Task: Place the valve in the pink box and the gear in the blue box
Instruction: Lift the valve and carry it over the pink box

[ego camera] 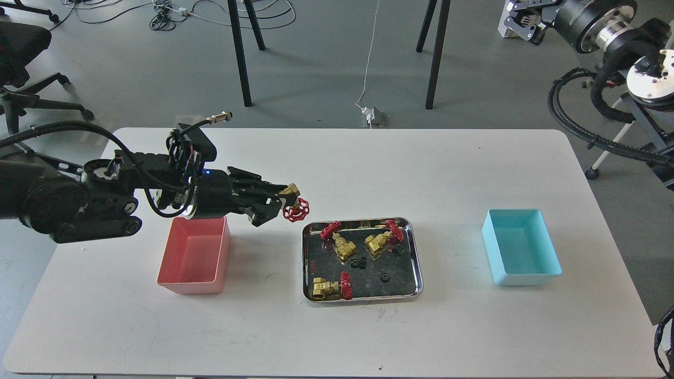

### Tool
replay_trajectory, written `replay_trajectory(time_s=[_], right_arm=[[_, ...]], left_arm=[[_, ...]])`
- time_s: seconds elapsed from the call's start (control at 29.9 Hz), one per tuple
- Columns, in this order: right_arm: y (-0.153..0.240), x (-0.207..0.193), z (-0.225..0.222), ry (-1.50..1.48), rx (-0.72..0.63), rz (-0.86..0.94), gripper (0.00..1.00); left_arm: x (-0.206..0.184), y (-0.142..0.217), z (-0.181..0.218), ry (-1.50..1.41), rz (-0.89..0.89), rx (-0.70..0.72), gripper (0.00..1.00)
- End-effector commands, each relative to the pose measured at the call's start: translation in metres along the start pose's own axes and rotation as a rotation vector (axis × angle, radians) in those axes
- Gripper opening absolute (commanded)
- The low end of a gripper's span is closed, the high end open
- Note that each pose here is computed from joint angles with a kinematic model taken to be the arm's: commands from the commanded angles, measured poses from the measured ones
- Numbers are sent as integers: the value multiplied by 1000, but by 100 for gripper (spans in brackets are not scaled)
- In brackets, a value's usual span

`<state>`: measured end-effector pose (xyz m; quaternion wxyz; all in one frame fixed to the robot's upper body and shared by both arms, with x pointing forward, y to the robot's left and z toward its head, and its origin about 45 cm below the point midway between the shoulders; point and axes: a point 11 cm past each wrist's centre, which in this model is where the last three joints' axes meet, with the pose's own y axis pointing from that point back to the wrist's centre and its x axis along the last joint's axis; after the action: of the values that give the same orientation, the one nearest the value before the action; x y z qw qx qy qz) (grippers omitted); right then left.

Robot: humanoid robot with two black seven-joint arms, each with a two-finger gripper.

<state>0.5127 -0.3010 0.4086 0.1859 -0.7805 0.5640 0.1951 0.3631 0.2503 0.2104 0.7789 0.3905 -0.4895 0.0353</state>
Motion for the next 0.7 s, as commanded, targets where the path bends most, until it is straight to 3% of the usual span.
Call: replay_trajectory(time_s=[0.0, 0.2, 0.4, 0.67], right_arm=[[-14, -25, -11, 71, -7, 26, 100], [-19, -31, -6, 121, -36, 32, 100], [-13, -14, 13, 104, -65, 58, 100], [-4, 5, 23, 93, -81, 90, 100]], left_arm=[[-6, 43, -14, 17, 37, 52, 9], [-46, 87, -31, 49, 1, 134, 9], [-80, 89, -33, 75, -38, 145, 10], [-91, 93, -46, 72, -60, 186, 10]])
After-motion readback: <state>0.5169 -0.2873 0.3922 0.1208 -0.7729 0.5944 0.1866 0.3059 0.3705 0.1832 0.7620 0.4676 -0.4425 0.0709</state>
